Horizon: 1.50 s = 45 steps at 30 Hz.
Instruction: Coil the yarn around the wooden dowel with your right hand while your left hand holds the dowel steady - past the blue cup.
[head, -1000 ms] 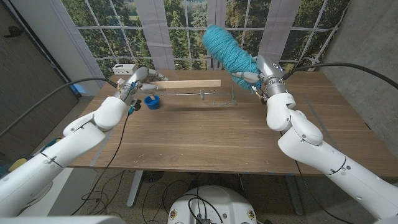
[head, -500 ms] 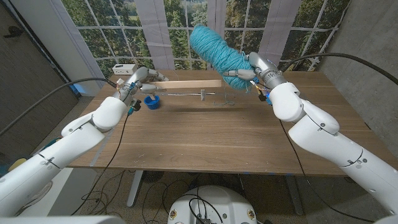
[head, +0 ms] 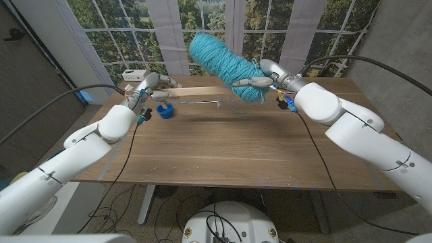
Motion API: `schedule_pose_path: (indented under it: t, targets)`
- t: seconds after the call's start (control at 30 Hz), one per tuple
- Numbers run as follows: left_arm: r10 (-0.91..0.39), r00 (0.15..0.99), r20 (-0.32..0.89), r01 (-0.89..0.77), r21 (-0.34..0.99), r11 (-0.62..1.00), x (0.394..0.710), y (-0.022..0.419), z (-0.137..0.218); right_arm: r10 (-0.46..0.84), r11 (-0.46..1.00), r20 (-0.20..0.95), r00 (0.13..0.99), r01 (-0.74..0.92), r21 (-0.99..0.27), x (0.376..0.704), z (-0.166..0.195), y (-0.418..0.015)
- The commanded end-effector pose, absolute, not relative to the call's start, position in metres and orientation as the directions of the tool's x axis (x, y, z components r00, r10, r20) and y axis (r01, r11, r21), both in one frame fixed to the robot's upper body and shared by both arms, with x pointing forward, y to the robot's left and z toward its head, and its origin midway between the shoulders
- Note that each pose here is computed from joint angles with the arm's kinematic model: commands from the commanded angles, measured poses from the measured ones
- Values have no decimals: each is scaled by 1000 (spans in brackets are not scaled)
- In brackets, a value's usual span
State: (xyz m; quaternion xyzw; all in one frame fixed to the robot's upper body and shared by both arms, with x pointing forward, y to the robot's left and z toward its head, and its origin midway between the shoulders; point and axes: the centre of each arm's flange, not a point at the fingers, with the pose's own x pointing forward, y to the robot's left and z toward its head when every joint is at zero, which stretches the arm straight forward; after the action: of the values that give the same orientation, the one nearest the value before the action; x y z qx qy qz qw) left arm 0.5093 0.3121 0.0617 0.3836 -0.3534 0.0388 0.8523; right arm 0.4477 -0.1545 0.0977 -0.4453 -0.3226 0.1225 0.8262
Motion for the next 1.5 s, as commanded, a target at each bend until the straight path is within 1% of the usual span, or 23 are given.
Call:
schedule_pose_path:
  t: [0.03, 0.27, 0.6, 0.9, 1.23, 1.5]
  targets:
    - [-205, 750, 629, -332, 626, 706, 507, 312, 63, 635, 564, 324, 702, -135, -814, 449, 97, -157]
    - [-201, 749, 631, -326, 615, 718, 507, 314, 65, 677, 552, 303, 671, -190, -812, 448, 98, -157]
    - [-199, 745, 636, -305, 590, 747, 508, 318, 73, 758, 512, 240, 607, -324, -796, 451, 91, -162]
    - [-217, 748, 627, -294, 607, 738, 508, 312, 89, 756, 473, 166, 634, -352, -808, 451, 84, -168]
    - [-225, 730, 645, -330, 622, 710, 498, 299, 119, 739, 425, 60, 671, -396, -814, 457, 72, -178]
    - [-239, 739, 630, -310, 633, 710, 499, 291, 132, 714, 390, -21, 700, -422, -818, 462, 65, -186]
